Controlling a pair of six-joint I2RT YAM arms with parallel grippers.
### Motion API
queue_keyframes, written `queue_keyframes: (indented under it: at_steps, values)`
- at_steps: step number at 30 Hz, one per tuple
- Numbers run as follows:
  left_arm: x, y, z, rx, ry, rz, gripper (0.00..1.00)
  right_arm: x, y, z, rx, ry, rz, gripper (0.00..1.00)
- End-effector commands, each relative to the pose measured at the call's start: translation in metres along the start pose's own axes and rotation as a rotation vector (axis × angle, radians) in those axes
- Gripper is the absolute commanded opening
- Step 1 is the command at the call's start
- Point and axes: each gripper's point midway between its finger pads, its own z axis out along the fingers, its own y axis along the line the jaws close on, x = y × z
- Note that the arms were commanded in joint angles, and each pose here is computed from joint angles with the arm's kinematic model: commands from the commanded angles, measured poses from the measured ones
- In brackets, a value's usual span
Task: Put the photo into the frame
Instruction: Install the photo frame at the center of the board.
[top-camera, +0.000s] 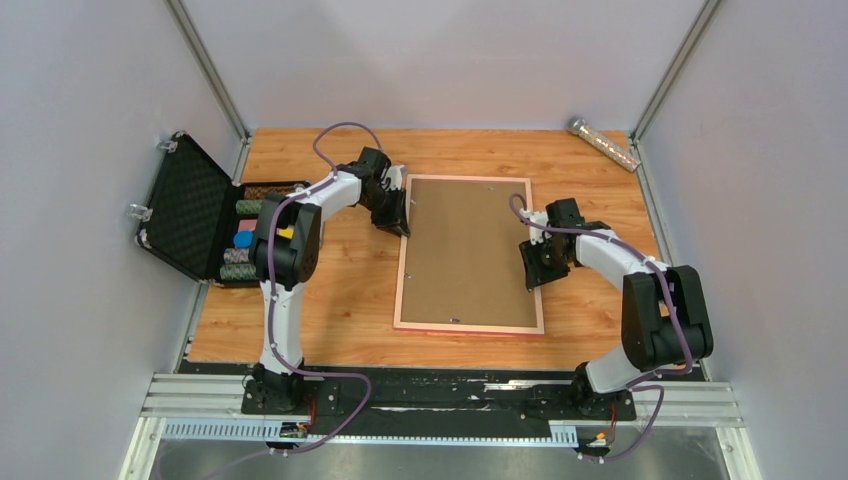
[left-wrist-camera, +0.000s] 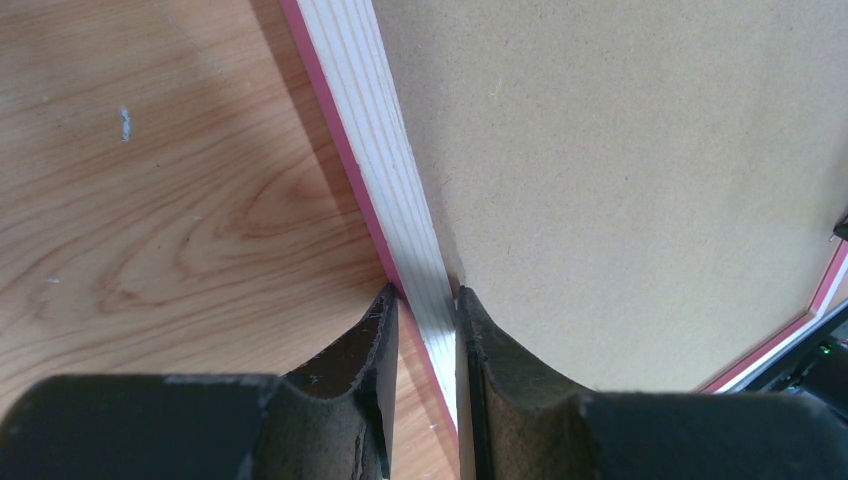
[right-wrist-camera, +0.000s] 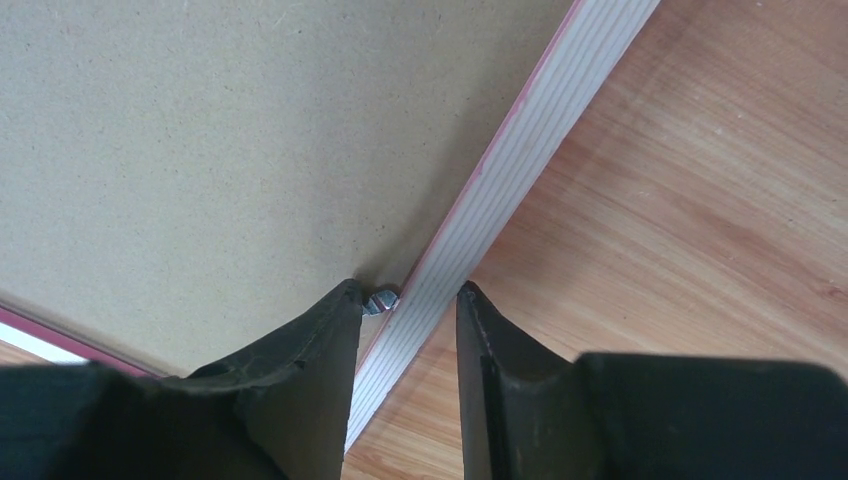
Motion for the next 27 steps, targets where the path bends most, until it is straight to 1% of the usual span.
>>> queue_keyframes:
  at_steps: [1,8,27]
  values:
    - [-0.009,0.018,-0.004,-0.048,-0.039,0.03,0.0,-0.014,-0.005,0.001,0.029,-0.038,-0.025,0.36]
    - [-0.009,0.019,-0.004,-0.048,-0.038,0.026,0.0,-0.012,-0.005,-0.003,0.03,-0.04,-0.056,0.31]
    - [-0.01,0.022,-0.006,-0.051,-0.042,0.017,0.0,-0.002,0.002,-0.005,-0.041,0.002,-0.198,0.31]
